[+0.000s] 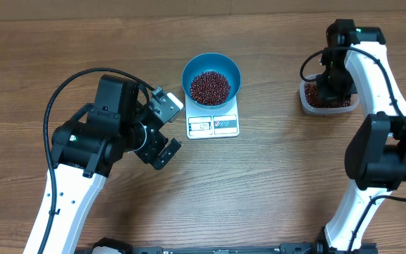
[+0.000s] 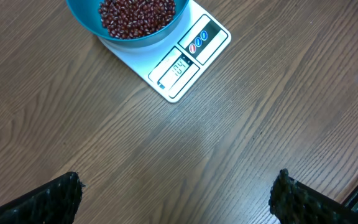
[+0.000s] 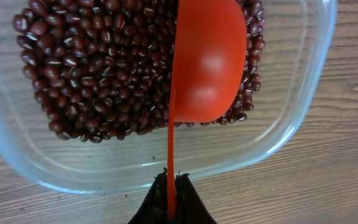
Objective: Scoop item into bowl and weigh 150g on scale
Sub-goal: 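Dip the red cup into the beans and scoop with the right gripper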
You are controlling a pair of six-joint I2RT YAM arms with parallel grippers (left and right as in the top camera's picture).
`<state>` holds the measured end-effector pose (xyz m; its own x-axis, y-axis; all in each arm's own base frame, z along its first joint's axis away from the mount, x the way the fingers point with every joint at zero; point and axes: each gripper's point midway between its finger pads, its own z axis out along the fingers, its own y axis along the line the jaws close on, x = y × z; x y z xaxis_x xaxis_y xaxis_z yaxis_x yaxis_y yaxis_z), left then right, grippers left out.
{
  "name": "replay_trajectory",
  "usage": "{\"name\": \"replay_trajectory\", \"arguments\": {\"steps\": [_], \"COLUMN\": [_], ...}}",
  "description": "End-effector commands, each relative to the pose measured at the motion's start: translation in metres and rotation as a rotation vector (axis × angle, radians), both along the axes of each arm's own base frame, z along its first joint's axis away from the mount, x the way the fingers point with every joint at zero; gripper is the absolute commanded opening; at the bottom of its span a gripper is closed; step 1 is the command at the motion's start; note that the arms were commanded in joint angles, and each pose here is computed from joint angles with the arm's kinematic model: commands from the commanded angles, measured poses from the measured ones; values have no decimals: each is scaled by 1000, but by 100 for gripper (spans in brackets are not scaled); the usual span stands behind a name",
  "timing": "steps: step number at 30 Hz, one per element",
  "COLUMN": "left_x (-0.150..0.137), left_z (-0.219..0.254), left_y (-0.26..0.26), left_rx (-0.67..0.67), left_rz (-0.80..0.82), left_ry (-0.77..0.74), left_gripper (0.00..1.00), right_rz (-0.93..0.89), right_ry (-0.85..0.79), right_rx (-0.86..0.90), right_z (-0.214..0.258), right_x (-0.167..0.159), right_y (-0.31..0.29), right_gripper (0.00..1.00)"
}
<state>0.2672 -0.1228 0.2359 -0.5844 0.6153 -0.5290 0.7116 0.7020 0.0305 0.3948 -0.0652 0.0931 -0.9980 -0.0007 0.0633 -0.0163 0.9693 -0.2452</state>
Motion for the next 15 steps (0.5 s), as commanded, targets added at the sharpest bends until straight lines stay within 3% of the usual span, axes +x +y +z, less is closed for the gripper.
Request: {"name": "replay_trajectory", "arguments": {"steps": [1, 15], "left_x": [4, 4], "left_z": [8, 8], "left_y": [-1, -1], "left_rx": [-15, -15], "left_rz": [8, 8], "left_ry": [-19, -19], "left_gripper": [100, 100], "right_rz": [5, 72], "right_ry": [32, 50], "right_rx": [-24, 316], "right_z": [-12, -20], "right_x": [0, -3], "right_y": [-5, 44], "right_gripper": [4, 4]}}
